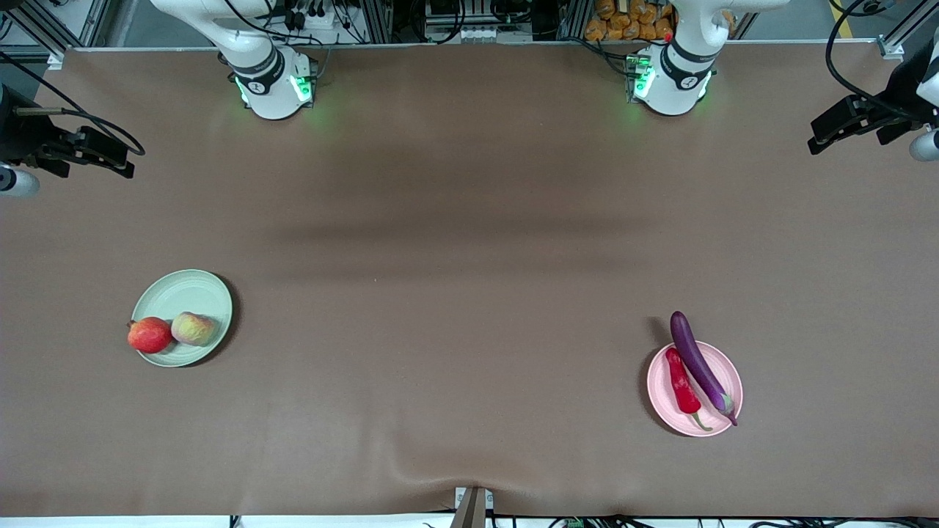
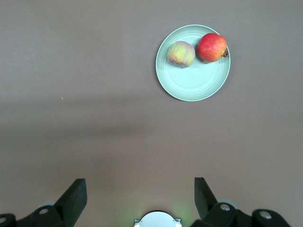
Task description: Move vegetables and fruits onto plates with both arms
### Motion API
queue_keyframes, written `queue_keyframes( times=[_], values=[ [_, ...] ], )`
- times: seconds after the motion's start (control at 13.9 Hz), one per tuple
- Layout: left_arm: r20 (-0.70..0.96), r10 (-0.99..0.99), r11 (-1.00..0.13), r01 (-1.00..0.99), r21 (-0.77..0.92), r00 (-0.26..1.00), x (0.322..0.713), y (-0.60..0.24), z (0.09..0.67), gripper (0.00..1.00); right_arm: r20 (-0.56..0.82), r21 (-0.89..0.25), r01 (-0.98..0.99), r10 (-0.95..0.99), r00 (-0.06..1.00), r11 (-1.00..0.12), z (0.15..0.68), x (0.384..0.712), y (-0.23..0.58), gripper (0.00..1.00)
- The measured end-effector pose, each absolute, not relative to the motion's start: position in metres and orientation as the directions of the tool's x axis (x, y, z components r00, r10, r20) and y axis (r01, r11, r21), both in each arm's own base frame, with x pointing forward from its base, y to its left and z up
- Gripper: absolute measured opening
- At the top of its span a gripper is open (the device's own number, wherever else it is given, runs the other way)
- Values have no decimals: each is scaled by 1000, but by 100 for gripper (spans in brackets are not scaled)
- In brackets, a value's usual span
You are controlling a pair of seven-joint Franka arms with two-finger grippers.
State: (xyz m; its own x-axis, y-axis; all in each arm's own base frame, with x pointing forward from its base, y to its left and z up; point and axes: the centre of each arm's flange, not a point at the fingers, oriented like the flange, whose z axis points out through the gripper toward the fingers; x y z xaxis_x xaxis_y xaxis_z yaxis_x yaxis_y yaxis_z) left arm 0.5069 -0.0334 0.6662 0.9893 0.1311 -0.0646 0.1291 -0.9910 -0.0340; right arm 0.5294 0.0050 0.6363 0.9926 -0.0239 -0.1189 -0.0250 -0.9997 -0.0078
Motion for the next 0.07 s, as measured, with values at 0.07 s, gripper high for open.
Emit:
queue_keyframes(
  times=[0.07],
  values=[
    [-65,131,-991,129,-34,989,507,-34,666,100,-119,-8,-25,-24,993,-1000,636,529,5,100]
  ],
)
